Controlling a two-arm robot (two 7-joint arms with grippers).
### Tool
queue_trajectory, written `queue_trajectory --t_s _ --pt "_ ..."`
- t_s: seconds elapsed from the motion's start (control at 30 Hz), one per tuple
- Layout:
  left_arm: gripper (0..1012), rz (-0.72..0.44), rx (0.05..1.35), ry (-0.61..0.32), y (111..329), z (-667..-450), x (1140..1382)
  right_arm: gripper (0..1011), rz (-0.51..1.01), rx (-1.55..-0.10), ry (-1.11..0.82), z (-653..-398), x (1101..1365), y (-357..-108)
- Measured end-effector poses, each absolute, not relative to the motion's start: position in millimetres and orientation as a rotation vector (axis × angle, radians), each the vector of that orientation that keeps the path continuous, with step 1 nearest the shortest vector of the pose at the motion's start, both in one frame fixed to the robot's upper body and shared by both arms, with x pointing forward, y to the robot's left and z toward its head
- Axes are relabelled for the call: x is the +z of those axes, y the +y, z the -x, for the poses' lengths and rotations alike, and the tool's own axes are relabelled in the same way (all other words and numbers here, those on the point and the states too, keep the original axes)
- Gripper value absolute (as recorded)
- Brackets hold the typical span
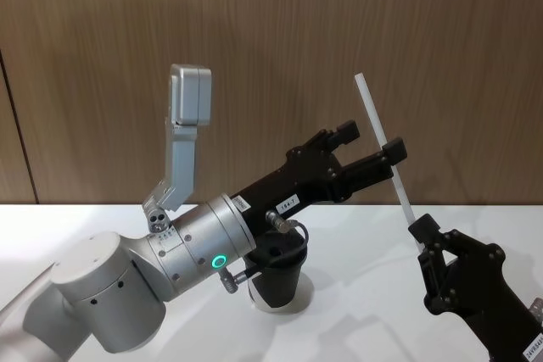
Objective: Pick up the straw with one hand, pass it to the other hand, and insert it into the cup.
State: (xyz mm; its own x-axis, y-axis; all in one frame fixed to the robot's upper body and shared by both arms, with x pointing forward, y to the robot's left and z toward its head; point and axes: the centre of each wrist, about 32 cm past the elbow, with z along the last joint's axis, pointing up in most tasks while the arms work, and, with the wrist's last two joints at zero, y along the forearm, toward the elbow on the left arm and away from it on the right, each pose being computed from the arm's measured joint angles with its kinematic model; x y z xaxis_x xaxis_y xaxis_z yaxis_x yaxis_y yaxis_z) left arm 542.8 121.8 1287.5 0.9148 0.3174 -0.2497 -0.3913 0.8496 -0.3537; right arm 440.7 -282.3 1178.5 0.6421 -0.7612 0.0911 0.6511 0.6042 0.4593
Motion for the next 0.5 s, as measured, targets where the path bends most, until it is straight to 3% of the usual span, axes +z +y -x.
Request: queue_trajectory --t_s 0.5 --pt "1003 0.408 0.363 0.185 120.7 -551.5 1285.9 0 -0.409 -0.830 -0.292 -440.7 1178.5 -282.3"
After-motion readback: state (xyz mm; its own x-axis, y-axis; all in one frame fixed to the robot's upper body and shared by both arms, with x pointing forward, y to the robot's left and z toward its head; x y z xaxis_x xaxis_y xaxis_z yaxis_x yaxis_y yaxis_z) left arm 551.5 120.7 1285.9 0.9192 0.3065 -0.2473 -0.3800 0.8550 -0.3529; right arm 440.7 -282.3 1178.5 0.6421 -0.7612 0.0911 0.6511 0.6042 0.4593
